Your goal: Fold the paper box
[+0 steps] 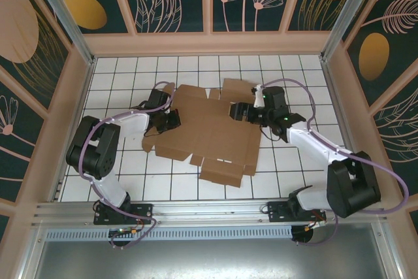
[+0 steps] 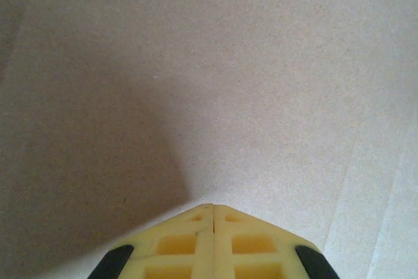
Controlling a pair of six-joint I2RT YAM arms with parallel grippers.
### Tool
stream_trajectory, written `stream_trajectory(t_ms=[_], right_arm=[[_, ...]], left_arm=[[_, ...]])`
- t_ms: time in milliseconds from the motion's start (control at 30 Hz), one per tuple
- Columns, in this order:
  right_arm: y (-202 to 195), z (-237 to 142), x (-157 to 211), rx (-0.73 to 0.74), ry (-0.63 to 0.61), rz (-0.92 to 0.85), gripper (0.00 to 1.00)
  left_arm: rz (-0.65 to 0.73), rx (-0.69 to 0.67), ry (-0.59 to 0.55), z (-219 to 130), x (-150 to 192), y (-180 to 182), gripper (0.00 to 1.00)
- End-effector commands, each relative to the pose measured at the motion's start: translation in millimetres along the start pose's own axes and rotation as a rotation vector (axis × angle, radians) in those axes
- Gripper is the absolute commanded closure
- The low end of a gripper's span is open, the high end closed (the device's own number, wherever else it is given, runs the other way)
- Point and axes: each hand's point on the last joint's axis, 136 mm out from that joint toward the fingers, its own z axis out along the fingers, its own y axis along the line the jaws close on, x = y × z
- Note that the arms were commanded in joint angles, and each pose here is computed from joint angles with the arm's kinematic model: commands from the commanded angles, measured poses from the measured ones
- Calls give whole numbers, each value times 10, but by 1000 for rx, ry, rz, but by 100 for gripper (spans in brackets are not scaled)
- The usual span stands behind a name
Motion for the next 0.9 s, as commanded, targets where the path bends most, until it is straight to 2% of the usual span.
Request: stream_trajectory(t_ms=[0,100,200,433,600,867], right_arm=[[-459,-112,11,69,-26,97,14],[-762,-114,165,104,13,214,14],[-890,-119,326,121,35,267,14],[-886,-92,619,5,74,392,13],[-949,33,818,-17,148,427,13],[-1026,258,789,-40,201,429,13]], left_arm=[[13,5,58,99,67,13,100],[15,17,58,155,3,-35,100],[6,18,74,212,47,-1,100],[-31,24,98,289,159,102,100],[-56,32,114,300,218,119,100],[-179,57,132,193,438,192,100]])
